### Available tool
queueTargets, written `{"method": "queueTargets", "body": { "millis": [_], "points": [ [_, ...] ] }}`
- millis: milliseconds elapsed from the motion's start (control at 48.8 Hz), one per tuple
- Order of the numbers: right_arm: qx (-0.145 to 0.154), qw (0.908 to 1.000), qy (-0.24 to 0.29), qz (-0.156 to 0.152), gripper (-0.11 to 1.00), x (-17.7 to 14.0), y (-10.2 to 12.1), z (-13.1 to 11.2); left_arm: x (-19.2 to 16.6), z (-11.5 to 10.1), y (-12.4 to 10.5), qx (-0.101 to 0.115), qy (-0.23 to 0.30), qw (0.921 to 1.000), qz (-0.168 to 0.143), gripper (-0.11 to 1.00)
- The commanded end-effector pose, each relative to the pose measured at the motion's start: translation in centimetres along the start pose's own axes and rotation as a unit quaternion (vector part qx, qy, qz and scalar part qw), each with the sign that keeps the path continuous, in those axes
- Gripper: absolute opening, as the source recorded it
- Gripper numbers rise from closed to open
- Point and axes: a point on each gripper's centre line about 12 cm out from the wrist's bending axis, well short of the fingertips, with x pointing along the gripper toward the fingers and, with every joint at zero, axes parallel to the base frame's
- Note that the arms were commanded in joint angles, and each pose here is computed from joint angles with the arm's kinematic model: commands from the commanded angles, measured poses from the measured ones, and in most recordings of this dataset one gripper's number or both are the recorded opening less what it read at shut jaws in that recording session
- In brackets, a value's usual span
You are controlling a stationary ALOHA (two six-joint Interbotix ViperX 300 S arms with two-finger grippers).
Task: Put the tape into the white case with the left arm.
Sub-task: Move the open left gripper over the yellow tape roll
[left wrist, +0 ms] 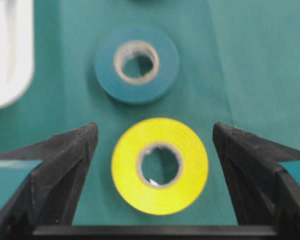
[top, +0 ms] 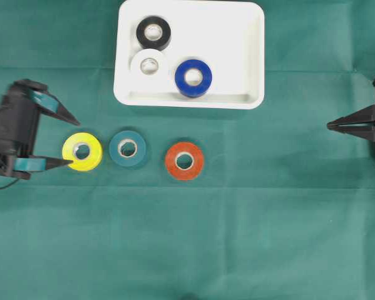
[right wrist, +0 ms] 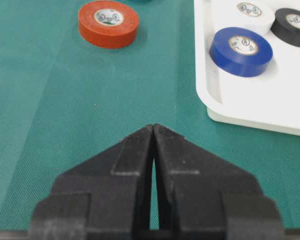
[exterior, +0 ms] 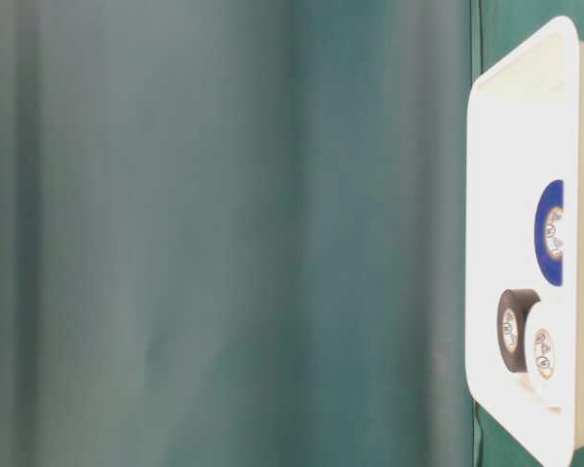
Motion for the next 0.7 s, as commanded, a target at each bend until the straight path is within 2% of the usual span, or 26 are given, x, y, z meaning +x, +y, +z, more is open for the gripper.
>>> {"method": "queueTargets", "body": {
  "millis": [0, 226, 677],
  "points": [
    [0.0, 1.0, -0.007, -0.001, -0.1, 0.1, 0.0, 0.5, 1.3, 1.0, -0.4, 0.007, 0.017, 0.9998, -0.009, 0.92],
    [0.0, 1.0, -0.007, -0.001, -0.1, 0.1, 0.0, 0.5, 4.4, 1.4, -1.7, 0.026, 0.068, 0.9968, -0.031, 0.92],
    [0.0, 1.0, -0.006, -0.001, -0.1, 0.1, 0.0, 0.5, 4.2, -0.2, -1.8, 0.01, 0.088, 0.9955, -0.032, 0.92]
  ]
}}
